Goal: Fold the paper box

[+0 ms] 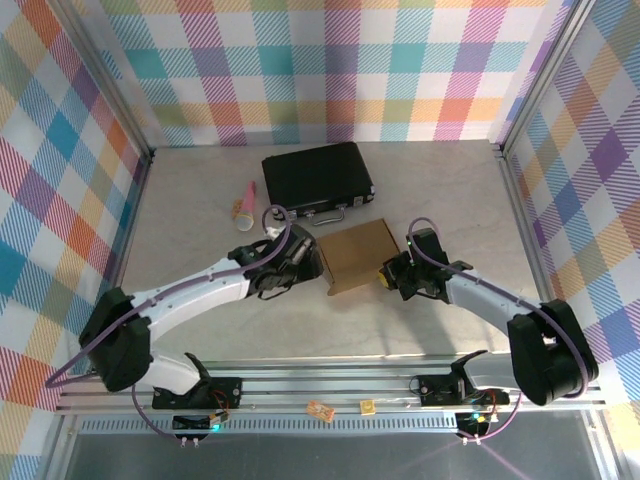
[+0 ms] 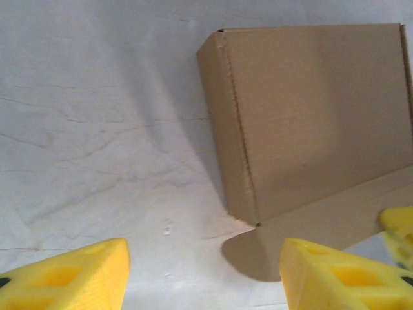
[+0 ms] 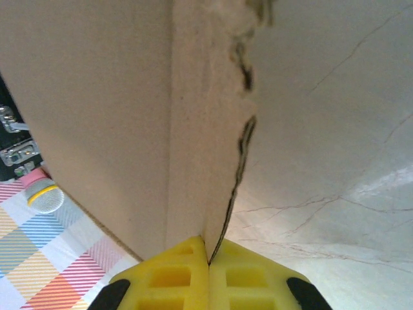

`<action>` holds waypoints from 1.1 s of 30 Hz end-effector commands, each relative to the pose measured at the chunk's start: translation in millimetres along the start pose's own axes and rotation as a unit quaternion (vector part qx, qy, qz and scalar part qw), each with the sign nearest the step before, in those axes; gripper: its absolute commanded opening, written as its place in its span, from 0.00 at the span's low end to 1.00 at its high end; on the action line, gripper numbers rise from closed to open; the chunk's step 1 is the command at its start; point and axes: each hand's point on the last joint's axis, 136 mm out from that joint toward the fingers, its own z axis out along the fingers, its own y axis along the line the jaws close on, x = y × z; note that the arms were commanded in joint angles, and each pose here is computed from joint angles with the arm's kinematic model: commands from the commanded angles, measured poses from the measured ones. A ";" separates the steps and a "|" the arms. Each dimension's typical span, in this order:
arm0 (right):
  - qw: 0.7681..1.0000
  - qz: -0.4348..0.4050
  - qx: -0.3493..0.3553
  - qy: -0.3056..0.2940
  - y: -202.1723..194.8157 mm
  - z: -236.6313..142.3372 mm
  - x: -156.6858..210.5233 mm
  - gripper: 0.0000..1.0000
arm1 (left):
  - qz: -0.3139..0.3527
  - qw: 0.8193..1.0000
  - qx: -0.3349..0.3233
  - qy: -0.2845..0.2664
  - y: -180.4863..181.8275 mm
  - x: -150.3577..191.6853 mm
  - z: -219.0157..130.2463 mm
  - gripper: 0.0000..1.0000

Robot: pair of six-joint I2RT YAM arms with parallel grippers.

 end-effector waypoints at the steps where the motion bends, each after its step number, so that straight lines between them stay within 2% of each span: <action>1: 0.999 -0.019 0.029 0.007 -18.1 7.3 -1.3 0.00 | -0.031 0.997 0.033 0.069 -21.6 8.2 15.2 0.60; 3: 0.999 -0.029 0.035 0.006 -18.9 7.0 -2.6 0.00 | -0.033 0.994 0.041 0.093 -29.6 10.3 30.5 0.58; 6: 0.998 -0.037 0.043 0.006 -22.9 6.4 -3.8 0.00 | -0.028 0.992 0.011 0.124 -27.4 16.6 47.5 0.56; 13: 0.998 -0.042 0.052 0.014 -30.9 9.0 -2.7 0.00 | -0.040 0.992 -0.023 0.117 -13.7 8.2 66.6 0.43; 27: 0.998 -0.039 0.051 0.017 -29.0 10.2 -2.3 0.00 | -0.060 0.990 -0.030 0.126 -4.7 14.2 92.3 0.36; 33: 0.998 -0.039 0.051 0.018 -27.2 10.5 -2.2 0.00 | -0.062 0.989 -0.050 0.128 6.4 19.6 95.8 0.28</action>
